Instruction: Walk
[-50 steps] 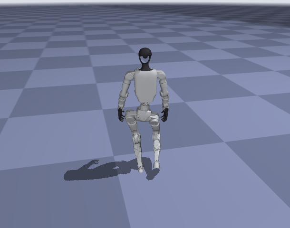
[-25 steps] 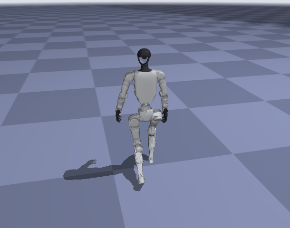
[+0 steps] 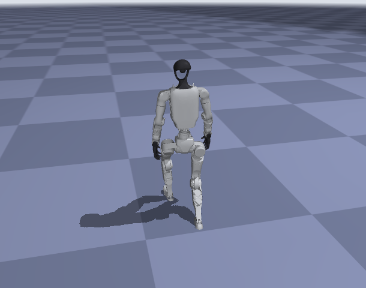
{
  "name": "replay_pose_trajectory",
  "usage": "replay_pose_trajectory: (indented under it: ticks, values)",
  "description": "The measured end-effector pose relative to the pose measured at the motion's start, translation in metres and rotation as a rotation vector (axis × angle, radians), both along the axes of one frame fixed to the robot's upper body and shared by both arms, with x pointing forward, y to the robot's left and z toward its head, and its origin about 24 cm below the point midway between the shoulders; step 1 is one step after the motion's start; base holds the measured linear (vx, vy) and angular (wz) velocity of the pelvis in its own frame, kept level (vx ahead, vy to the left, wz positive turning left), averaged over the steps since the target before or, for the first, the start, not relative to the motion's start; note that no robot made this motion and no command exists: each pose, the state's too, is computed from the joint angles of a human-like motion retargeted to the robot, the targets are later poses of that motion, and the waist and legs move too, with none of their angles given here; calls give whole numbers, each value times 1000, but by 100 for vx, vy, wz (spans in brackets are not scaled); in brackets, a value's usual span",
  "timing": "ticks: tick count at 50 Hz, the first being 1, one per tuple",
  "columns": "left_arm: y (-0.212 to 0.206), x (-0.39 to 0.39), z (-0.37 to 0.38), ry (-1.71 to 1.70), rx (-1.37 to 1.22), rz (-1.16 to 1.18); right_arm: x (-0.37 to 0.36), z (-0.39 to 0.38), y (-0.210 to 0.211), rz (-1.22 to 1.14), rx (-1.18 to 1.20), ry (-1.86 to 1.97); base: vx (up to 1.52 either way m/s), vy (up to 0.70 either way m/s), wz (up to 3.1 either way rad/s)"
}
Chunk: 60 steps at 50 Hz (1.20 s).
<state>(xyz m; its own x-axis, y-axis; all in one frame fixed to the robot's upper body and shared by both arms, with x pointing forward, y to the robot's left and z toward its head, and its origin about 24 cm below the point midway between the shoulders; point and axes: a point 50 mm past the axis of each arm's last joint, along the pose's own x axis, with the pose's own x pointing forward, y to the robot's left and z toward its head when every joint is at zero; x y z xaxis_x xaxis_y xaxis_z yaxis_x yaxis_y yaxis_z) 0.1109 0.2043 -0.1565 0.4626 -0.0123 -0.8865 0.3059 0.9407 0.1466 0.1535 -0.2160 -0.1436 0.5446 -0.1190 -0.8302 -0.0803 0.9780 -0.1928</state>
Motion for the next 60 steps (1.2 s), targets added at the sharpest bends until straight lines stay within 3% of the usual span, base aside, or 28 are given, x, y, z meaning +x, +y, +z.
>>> replay_pose_trajectory:
  ticks: [15,37,46,60]
  values:
    - [9,-24,-5,79,-7,70,-40,-18,13,-47,88,159,67,11,21]
    - [34,139,82,-486,133,17,-36,-16,15,-30,73,127,61,-1,18]
    - [19,63,29,-208,34,82,-64,-21,-6,-89,39,220,64,-7,-4]
    - [5,-25,-7,95,7,40,-6,2,-18,-29,-45,19,59,-5,-12]
